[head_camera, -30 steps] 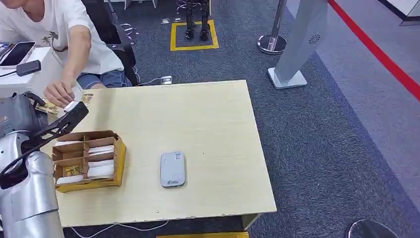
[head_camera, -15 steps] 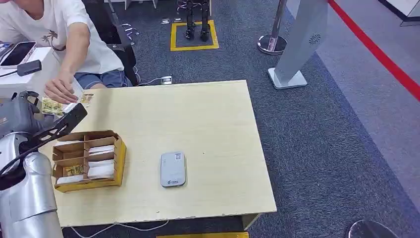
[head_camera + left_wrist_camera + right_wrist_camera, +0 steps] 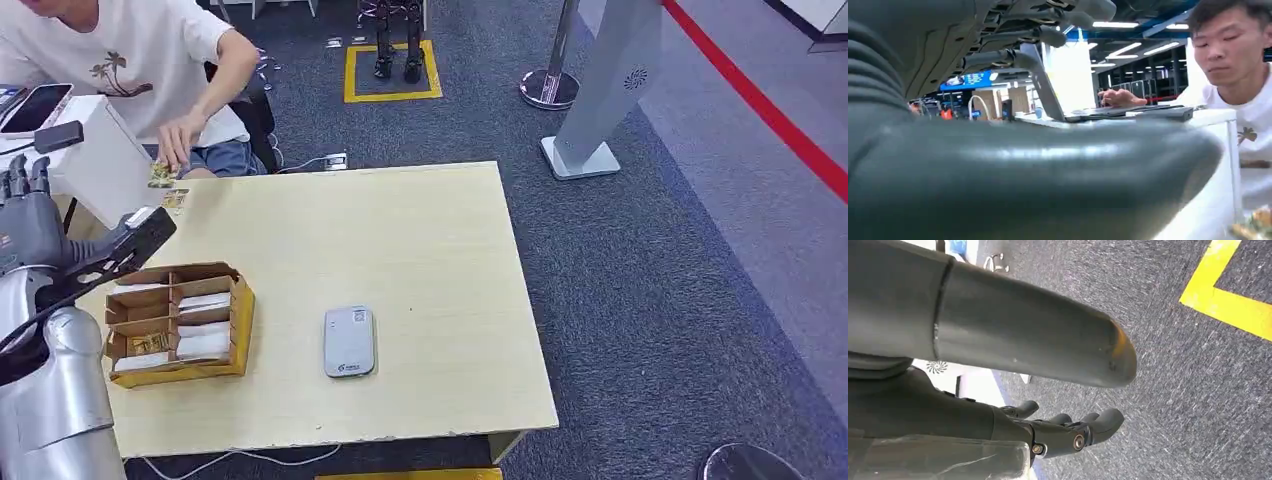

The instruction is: Pass the card to the sensor for recognition and then transmit it.

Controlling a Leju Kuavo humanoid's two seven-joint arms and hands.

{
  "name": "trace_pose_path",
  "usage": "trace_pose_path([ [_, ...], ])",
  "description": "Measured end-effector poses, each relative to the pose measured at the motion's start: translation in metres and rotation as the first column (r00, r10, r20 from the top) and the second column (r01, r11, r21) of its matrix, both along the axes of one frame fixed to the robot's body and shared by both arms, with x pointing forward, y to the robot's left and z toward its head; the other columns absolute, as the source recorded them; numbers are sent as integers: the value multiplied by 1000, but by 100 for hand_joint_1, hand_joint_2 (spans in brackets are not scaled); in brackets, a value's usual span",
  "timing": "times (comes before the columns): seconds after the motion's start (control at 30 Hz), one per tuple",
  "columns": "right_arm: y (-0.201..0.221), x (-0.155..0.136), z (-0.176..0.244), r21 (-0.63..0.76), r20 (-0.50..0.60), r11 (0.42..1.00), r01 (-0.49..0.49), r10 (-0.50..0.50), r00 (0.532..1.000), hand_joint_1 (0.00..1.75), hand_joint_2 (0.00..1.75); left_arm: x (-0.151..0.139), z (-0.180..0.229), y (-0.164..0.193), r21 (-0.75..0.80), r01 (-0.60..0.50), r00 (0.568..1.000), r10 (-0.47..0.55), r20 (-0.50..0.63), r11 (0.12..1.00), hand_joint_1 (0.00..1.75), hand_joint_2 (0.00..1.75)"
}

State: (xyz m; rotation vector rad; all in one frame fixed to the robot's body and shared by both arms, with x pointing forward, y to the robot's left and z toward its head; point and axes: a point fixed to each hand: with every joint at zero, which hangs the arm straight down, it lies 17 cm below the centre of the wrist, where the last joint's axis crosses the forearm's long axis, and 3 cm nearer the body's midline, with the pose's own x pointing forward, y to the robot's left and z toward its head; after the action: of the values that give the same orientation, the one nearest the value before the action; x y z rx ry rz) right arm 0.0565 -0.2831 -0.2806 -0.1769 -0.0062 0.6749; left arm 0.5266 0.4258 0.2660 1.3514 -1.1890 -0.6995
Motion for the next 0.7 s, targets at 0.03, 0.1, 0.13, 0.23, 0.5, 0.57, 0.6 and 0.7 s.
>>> trace_pose_path([
  [0.03, 0, 0, 0, 0, 0, 1000, 3, -3, 1000, 0, 0, 0, -2, -5, 5, 18, 1000, -18, -9, 1000, 0, 175],
  [0.1, -1, 0, 0, -1, 1, 1000, 9, -9, 1000, 0, 0, 0, -8, -21, 2, 75, 997, -75, -29, 997, 0, 175],
  [0.13, -1, 0, 0, -1, 1, 1000, 12, -12, 1000, 0, 0, -1, -14, -31, -7, 113, 993, -113, -43, 994, 0, 175],
  [0.23, -1, -1, 0, -1, 0, 1000, 25, -25, 1000, 0, 0, -9, -30, -55, -40, 196, 978, -199, -64, 980, 0, 175],
  [0.5, -4, -3, 0, -2, -3, 999, 53, -53, 999, 0, 0, -36, -64, -98, -37, 353, 925, -355, -133, 935, 0, 175],
  [0.57, -4, -4, -1, -3, -4, 998, 61, -61, 998, 0, 0, -50, -78, -113, -70, 422, 891, -428, -149, 904, 0, 175],
  [0.6, -5, -4, -1, -5, -2, 998, 66, -66, 998, 0, 0, -59, -85, -119, -76, 452, 874, -458, -162, 889, 0, 175],
  [0.7, -7, -6, -1, -10, -1, 996, 85, -85, 996, 0, 0, -91, -108, -130, -63, 520, 826, -520, -219, 852, 0, 175],
])
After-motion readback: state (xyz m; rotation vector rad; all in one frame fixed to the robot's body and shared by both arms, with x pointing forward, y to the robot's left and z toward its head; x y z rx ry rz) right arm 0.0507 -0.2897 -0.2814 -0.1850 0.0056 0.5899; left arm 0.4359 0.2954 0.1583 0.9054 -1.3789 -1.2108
